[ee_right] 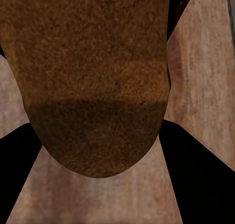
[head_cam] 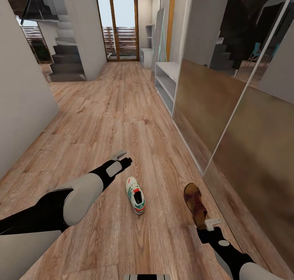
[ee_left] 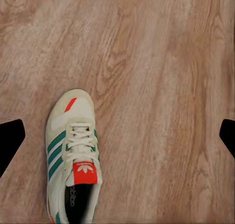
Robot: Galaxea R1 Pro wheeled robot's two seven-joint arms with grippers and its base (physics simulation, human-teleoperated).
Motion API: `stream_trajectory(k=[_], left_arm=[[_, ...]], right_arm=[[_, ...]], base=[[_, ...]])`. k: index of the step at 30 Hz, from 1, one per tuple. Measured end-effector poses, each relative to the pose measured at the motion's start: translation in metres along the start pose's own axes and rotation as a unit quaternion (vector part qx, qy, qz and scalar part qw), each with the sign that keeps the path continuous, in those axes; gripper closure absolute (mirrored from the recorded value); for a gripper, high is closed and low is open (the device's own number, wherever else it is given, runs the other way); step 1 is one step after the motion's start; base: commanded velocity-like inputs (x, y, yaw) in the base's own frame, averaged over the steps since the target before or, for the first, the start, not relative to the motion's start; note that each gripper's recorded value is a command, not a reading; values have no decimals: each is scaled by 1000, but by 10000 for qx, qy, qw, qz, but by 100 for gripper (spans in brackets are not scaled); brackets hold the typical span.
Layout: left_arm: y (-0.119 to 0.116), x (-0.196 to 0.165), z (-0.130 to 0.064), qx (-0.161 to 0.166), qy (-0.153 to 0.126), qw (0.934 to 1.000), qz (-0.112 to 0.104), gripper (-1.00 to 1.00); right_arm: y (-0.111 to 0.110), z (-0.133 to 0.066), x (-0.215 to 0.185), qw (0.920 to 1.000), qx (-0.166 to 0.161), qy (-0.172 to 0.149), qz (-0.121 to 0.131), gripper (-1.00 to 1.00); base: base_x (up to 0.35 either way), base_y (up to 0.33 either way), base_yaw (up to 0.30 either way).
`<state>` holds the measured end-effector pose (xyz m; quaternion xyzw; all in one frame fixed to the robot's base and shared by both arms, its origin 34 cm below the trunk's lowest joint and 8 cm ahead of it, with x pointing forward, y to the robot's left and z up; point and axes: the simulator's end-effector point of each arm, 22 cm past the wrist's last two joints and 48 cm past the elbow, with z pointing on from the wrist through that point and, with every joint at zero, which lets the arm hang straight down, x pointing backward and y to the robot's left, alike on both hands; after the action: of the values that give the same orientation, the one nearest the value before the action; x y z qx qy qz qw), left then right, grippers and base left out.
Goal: Pick up the two gym shoes and the two sandals from the corridor floor and place them onto the hallstand (shoe rack) in the corridor, making sure they are on the rack and not on the floor. Arrange them so the two gym shoes are next to each other and the two sandals are next to each other.
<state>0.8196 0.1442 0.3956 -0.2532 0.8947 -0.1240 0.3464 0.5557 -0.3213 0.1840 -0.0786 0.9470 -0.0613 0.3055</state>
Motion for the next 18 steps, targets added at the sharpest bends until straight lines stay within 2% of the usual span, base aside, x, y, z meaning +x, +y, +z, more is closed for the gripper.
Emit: stream_trajectory(k=[6, 13, 18], left_arm=[[-5, 7, 1, 169, 80, 9996, -197, -100], [-8, 7, 1, 228, 90, 9995, -223, -100], [-8, 7, 1, 240, 90, 9994, -225, -100]], right_arm=[[0, 0, 0, 10000, 0, 0, 1, 100], [5, 0, 3, 10000, -30, 36, 1, 100], [17, -1, 13, 9998, -103, 153, 13, 100]], base=[[74, -121, 0], [14, -39, 0], [8, -175, 0]])
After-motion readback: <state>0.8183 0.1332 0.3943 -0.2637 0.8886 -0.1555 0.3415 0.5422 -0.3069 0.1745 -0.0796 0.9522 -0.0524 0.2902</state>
